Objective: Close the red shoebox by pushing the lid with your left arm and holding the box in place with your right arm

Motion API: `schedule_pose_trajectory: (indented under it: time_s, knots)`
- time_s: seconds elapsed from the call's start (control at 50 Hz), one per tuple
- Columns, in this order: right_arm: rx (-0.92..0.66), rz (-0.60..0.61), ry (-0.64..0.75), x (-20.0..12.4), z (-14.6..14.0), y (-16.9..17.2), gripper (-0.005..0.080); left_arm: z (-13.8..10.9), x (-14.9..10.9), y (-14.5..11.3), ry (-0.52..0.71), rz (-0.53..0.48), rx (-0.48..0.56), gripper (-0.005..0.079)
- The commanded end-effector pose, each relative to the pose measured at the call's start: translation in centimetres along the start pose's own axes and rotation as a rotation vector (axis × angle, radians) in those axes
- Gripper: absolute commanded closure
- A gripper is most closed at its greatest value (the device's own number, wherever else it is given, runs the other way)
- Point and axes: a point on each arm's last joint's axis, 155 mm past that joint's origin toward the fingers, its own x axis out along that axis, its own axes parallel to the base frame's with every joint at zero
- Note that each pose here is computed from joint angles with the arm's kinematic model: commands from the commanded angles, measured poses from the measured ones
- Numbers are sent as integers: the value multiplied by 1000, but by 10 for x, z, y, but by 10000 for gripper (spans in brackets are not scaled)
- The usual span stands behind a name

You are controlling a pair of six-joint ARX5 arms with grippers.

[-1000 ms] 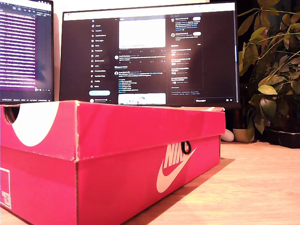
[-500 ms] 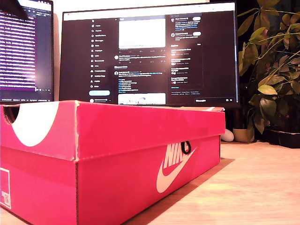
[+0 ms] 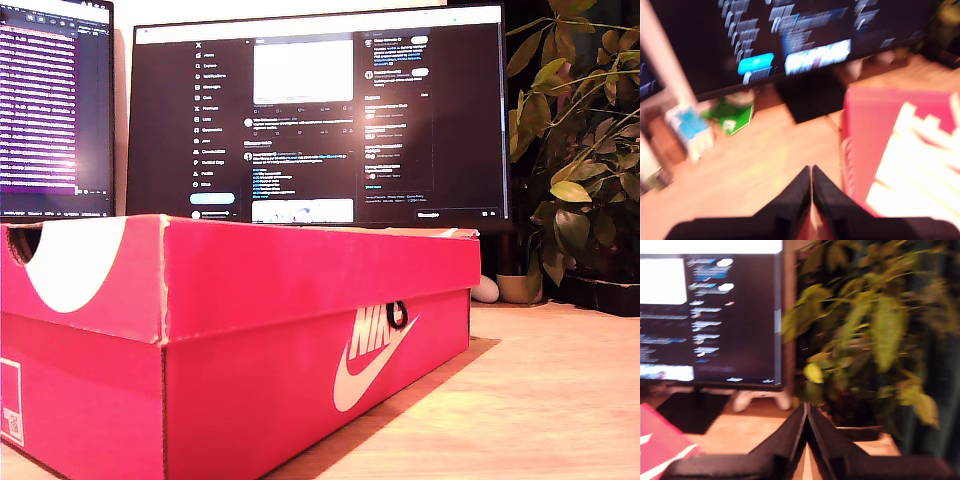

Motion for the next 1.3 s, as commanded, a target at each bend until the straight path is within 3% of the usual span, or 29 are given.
schedule_pose_trajectory:
  time_s: [0.0, 0.38, 0.64, 0.96, 1.28]
  knots:
    - [-24, -25, -7, -5, 2, -6, 764, 2, -8, 0, -38, 22, 15, 761]
    - [-76, -124, -12, -27, -4, -29, 764, 1, -28, 4, -69, 95, 28, 761]
    - [-97, -145, -111, -29, 22, -33, 764, 3, -43, 9, -113, 162, 44, 761]
    - [-11, 40, -92, -20, 7, 3, 764, -24, -35, 6, -99, 148, -2, 761]
    - [113, 184, -87, -4, -16, 35, 764, -35, -36, -6, -219, 103, -94, 761]
